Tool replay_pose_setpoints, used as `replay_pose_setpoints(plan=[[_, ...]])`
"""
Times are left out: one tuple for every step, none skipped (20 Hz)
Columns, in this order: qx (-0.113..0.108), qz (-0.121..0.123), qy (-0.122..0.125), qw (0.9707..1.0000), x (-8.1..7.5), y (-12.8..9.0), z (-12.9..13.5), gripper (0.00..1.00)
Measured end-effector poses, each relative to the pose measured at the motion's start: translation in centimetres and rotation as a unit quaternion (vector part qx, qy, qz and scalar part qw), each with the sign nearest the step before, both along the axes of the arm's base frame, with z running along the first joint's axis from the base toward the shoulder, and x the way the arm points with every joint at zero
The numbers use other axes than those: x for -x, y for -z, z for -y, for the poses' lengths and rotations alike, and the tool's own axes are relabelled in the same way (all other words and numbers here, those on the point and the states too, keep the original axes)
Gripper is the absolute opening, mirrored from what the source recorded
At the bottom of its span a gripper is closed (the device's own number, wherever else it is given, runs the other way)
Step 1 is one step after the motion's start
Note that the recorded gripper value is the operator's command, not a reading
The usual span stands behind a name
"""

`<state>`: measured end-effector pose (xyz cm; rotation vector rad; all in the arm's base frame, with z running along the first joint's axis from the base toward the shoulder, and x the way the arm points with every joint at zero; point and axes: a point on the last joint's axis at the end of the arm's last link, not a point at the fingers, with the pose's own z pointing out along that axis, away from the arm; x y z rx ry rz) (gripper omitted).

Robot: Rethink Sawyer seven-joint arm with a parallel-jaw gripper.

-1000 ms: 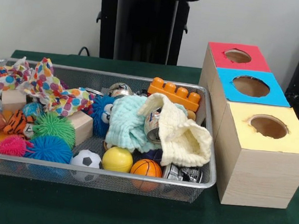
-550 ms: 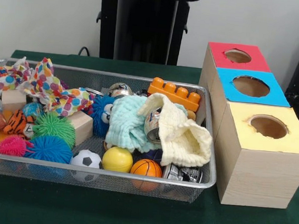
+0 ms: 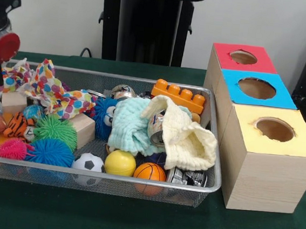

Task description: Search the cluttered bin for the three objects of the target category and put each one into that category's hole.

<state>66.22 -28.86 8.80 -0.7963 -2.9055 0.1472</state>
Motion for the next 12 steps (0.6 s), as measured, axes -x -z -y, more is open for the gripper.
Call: replay_pose_setpoints(plan=[[0.0,0.0,0.014,0.9999,0.2,0.4,-0.9,0.0],[0.0,0.001,0.021,0.9998,0.2,0.5,-1.2,0.0],[0.0,0.002,0.027,0.9996,0.2,0.6,-1.6,0.0],[0.001,0.004,0.035,0.9994,0.1,0.8,-1.9,0.0],[0.001,0.005,0.042,0.9991,0.1,0.9,-2.3,0.0],[0.001,0.007,0.053,0.9985,0.1,1.1,-2.5,0.0],[0.001,0.007,0.055,0.9985,0.1,1.1,-2.6,0.0],[0.001,0.007,0.06,0.9982,0.1,1.2,-2.6,0.0],[0.0,0.006,0.069,0.9976,0.2,1.6,-2.5,0.0],[0.0,0.005,0.071,0.9975,0.3,1.8,-2.4,0.0],[-0.001,0.005,0.074,0.9973,0.4,2.0,-2.3,0.0],[-0.001,0.004,0.076,0.9971,0.5,2.2,-2.2,0.0]])
